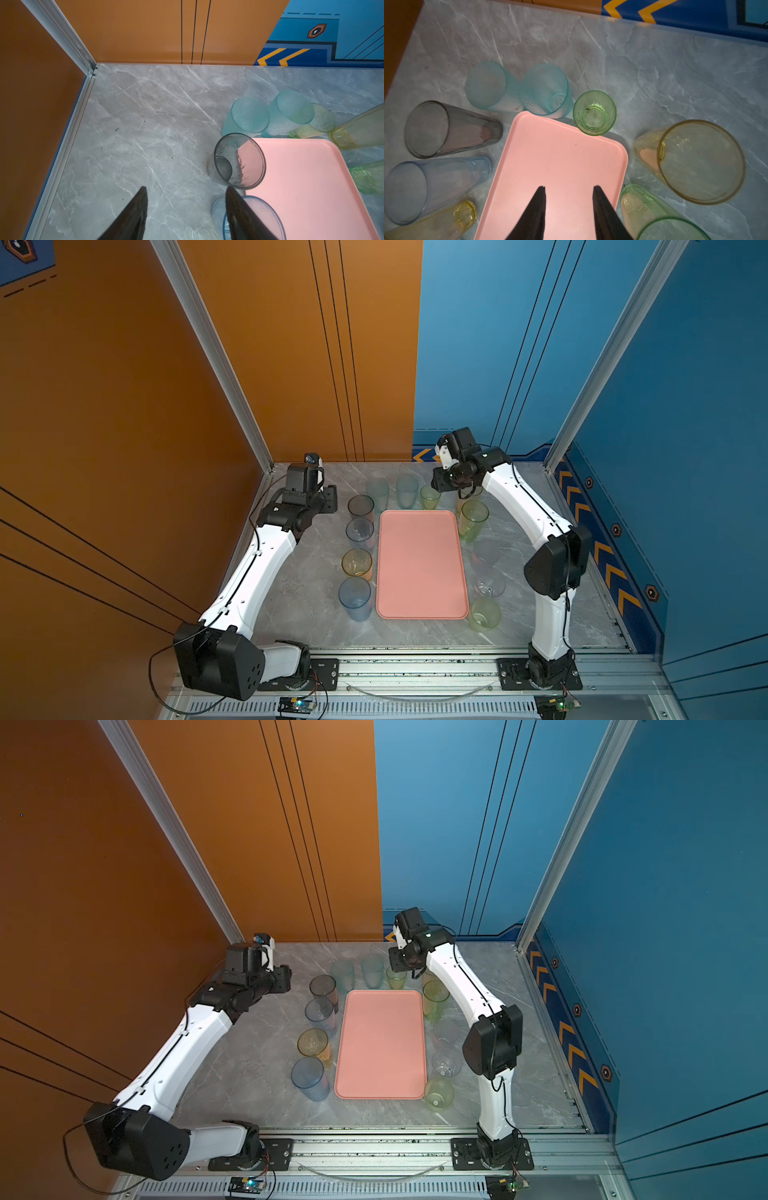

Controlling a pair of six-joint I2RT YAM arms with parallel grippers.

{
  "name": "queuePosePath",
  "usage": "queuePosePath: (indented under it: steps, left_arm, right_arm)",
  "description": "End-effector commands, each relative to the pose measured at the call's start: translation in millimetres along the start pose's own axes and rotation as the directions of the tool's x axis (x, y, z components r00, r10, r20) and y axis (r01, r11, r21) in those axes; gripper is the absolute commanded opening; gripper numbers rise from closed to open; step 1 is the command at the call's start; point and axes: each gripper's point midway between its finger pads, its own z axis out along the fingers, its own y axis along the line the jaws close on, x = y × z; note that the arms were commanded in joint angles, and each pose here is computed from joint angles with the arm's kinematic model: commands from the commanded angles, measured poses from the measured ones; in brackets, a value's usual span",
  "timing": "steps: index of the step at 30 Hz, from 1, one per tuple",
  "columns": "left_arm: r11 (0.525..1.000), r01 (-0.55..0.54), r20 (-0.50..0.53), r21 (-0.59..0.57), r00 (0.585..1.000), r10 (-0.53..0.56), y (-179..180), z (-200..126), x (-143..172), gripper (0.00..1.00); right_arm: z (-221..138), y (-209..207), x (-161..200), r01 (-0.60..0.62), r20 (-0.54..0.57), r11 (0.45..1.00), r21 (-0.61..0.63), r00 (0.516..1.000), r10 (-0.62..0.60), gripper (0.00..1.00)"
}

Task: Place the glasses into the tray
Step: Pick up the glass from the top-center of the table.

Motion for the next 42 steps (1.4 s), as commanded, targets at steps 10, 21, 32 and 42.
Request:
queuePosePath:
  steps: [10, 21, 32, 42]
  left_arm:
    - [0.999, 0.027, -0.046, 0.045, 0.999, -0.025, 2.7, 2.5, 14.6, 0.61]
    - [0.998, 0.029, -0.063, 0.053, 0.998, -0.026, 5.7, 7.0, 18.8, 0.61]
    - [0.998, 0.026, -0.069, 0.059, 0.997, -0.022, 5.2, 9.7, 19.1, 0.61]
    - [0.998, 0.018, -0.072, 0.058, 0.997, -0.014, 6.2, 10.5, 20.0, 0.61]
  right_arm:
    - [46.7, -33.5, 10.5, -0.045, -0.122, 0.989, 0.140, 0.991, 0.062, 0.22]
    - [75.9, -53.1, 12.9, -0.091, -0.145, 0.978, 0.187, 0.982, 0.119, 0.22]
    - [94.1, -60.2, 16.3, -0.097, -0.164, 0.973, 0.208, 0.978, 0.133, 0.23]
    - [107.7, -65.0, 16.9, -0.107, -0.166, 0.969, 0.224, 0.975, 0.146, 0.23]
